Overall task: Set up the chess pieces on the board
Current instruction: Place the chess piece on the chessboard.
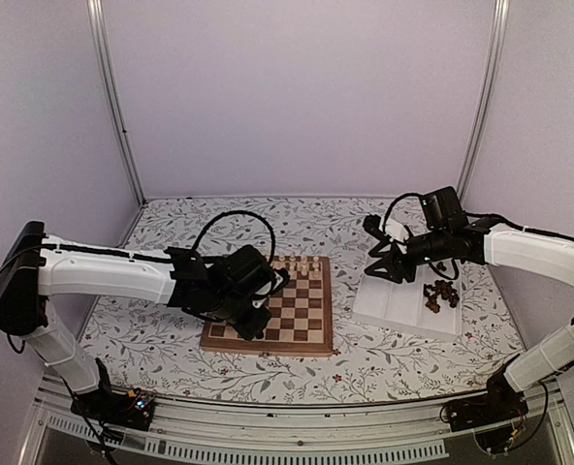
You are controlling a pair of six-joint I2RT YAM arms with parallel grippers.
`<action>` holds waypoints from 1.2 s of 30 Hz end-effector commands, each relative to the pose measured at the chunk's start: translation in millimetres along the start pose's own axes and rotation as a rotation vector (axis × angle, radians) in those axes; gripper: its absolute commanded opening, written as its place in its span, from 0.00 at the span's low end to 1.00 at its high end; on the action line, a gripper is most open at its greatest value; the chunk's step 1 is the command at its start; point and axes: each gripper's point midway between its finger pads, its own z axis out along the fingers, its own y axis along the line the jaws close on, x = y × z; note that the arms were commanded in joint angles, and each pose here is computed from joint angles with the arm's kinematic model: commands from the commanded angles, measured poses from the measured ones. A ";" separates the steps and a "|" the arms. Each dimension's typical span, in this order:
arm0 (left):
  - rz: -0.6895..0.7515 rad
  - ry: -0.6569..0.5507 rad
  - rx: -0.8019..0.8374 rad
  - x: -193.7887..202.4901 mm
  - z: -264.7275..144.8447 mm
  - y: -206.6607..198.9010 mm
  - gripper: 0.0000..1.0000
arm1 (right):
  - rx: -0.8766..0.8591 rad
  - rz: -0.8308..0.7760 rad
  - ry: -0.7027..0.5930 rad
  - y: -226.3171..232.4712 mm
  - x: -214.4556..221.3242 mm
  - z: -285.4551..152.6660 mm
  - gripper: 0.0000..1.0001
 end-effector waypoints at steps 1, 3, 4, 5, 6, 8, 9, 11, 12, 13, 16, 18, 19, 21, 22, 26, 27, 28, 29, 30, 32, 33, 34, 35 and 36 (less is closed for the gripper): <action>0.010 -0.005 -0.016 -1.8 -1.6 -2.5 0.14 | 0.013 -0.026 -0.022 -0.4 -4.1 -4.6 0.49; 0.010 -0.001 -0.026 -0.5 0.5 -2.6 0.14 | 0.010 -0.026 -0.022 -0.1 -3.6 -3.7 0.49; 0.007 -0.002 -0.039 -0.2 1.1 -0.8 0.15 | 0.008 -0.025 -0.021 0.3 -3.3 -3.3 0.49; 0.003 -0.003 -0.046 -0.3 1.7 0.1 0.16 | 0.007 -0.023 -0.020 0.4 -2.6 -3.0 0.49; 0.002 -0.007 -0.051 -0.7 2.3 0.4 0.17 | 0.006 -0.024 -0.021 0.7 -2.7 -2.9 0.49; 0.000 -0.013 -0.060 -1.1 3.5 1.3 0.18 | 0.005 -0.024 -0.019 1.0 -1.9 -2.5 0.49; -0.004 -0.017 -0.070 -1.4 3.8 3.0 0.18 | 0.004 -0.025 -0.019 1.3 -1.5 -2.1 0.49; -0.007 -0.024 -0.081 -1.1 4.5 4.7 0.18 | 0.004 -0.025 -0.017 0.9 -0.6 -1.6 0.49; -0.007 -0.028 -0.084 -1.3 4.6 5.2 0.18 | 0.003 -0.024 -0.014 1.1 0.5 -0.7 0.49; -0.009 -0.031 -0.083 -1.3 4.9 5.3 0.18 | 0.005 -0.026 -0.014 0.7 0.2 -0.9 0.49; -0.007 -0.036 -0.085 -1.8 6.6 5.6 0.21 | 0.006 -0.020 -0.005 -0.1 2.9 1.1 0.49; -0.004 -0.032 -0.083 -1.0 8.9 4.6 0.21 | 0.006 -0.019 -0.002 -0.3 3.9 2.0 0.49; -0.003 -0.031 -0.085 -0.8 9.7 4.5 0.21 | 0.005 -0.018 0.000 -0.4 4.7 2.3 0.49; -0.002 -0.024 -0.087 1.0 12.3 4.7 0.21 | 0.001 -0.016 0.003 0.2 5.9 3.5 0.49; -0.001 -0.020 -0.089 2.1 13.6 4.8 0.21 | 0.001 -0.015 0.003 0.0 5.8 3.7 0.49; 0.001 -0.012 -0.090 5.4 17.0 4.7 0.23 | -0.004 -0.012 0.013 0.2 9.2 6.3 0.49; 0.001 -0.010 -0.091 5.7 17.3 5.0 0.24 | -0.005 -0.013 0.012 0.2 8.9 6.7 0.49; 0.003 -0.007 -0.093 6.8 17.8 5.1 0.24 | -0.007 -0.011 0.014 0.1 9.7 7.4 0.49; 0.005 -0.005 -0.093 7.5 18.4 5.3 0.25 | -0.008 -0.010 0.014 0.2 10.1 7.7 0.49; 0.004 -0.005 -0.094 7.6 18.5 5.7 0.26 | -0.009 -0.010 0.015 0.5 10.2 7.9 0.49; 0.004 -0.007 -0.096 7.1 17.9 6.0 0.28 | -0.009 -0.009 0.016 0.3 10.6 8.2 0.49; 0.004 -0.005 -0.096 7.2 17.6 5.7 0.29 | -0.009 -0.009 0.016 0.3 10.6 8.2 0.49; 0.004 -0.006 -0.097 6.7 17.0 5.8 0.30 | -0.009 -0.008 0.016 0.3 10.8 8.2 0.49; 0.003 -0.009 -0.095 5.5 15.9 5.5 0.33 | -0.011 -0.008 0.016 0.4 10.8 8.4 0.49; 0.002 -0.014 -0.093 3.9 14.8 5.4 0.35 | -0.012 -0.008 0.015 0.6 10.8 8.5 0.49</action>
